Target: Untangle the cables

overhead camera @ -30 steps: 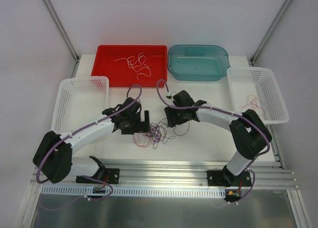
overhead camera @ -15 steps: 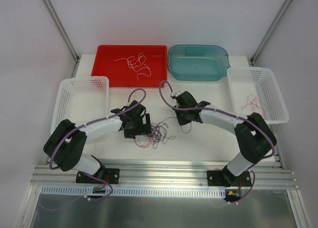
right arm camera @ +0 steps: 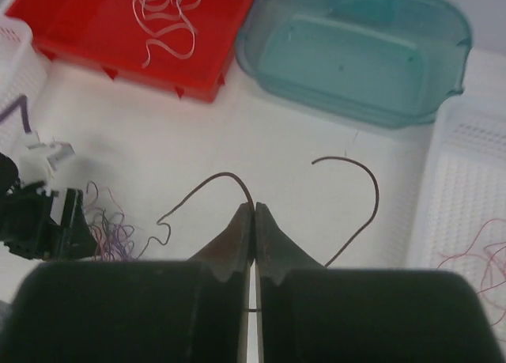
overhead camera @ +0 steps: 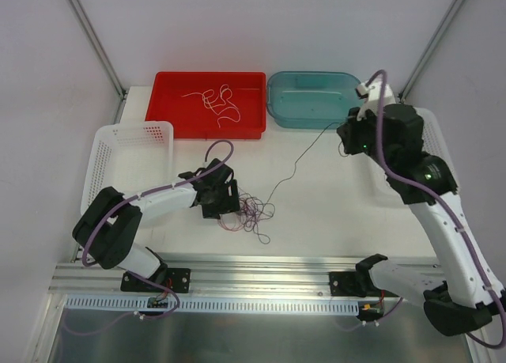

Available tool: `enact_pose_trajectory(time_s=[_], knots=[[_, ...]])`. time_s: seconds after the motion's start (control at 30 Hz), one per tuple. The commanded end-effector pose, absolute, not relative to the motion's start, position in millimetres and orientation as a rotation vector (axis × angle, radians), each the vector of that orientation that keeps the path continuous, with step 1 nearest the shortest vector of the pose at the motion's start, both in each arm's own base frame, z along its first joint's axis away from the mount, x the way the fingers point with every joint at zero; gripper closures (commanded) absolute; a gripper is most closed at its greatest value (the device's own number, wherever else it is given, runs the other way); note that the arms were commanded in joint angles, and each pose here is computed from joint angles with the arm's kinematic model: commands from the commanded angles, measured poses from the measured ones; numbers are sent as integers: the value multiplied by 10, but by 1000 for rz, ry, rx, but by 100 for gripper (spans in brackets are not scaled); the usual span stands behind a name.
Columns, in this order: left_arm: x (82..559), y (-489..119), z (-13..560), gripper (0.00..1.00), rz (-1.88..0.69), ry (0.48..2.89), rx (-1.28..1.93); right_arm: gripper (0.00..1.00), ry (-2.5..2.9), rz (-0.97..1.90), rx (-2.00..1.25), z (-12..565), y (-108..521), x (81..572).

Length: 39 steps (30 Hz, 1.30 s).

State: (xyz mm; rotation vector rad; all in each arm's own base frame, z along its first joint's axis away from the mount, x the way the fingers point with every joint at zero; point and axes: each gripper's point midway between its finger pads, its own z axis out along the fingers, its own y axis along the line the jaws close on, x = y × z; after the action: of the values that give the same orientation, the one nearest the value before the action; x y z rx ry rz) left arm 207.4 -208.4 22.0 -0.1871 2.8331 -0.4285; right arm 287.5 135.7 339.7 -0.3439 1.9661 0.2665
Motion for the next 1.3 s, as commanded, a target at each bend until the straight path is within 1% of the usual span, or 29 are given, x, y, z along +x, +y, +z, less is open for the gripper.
enact_pose_trajectory(time_s=[0.0,0.03,0.13,0.4,0.6,0.7,0.73,0.8,0.83,0.93,1.07,1.23,1.27], knots=[[1894,-1926,-48,30,-308,2919,-203,99,1885,276,-364,3835,1180,2659],[1900,-1934,-43,30,-313,2917,-201,99,1830,296,-349,4058,1144,2623],[1899,-1936,-57,31,-309,2923,-201,99,1728,330,-322,4434,1082,2533],[1867,-1925,-110,32,-293,2945,-195,99,1501,360,-248,5273,963,2384],[1869,-1932,-105,32,-299,2946,-196,99,1408,376,-220,5615,953,2378],[1890,-1992,-33,30,-346,2936,-189,99,1458,387,-237,5461,1027,2497],[1902,-2015,4,27,-364,2929,-186,99,1475,377,-234,5394,1022,2539],[1939,-2081,138,24,-428,2894,-159,99,1510,358,-231,5251,1017,2610],[1975,-2117,216,21,-453,2875,-147,99,1550,338,-221,5099,1000,2691],[2066,-2212,512,17,-532,2807,-95,99,1604,322,-209,4852,996,2834],[2210,-2292,970,8,-600,2704,0,99,1621,340,-202,4760,1067,3054],[2393,-2348,1552,2,-668,2556,175,99,1640,361,-184,4657,1198,3504],[2416,-2324,1651,1,-666,2519,232,99,1616,370,-172,4730,1216,3579]])
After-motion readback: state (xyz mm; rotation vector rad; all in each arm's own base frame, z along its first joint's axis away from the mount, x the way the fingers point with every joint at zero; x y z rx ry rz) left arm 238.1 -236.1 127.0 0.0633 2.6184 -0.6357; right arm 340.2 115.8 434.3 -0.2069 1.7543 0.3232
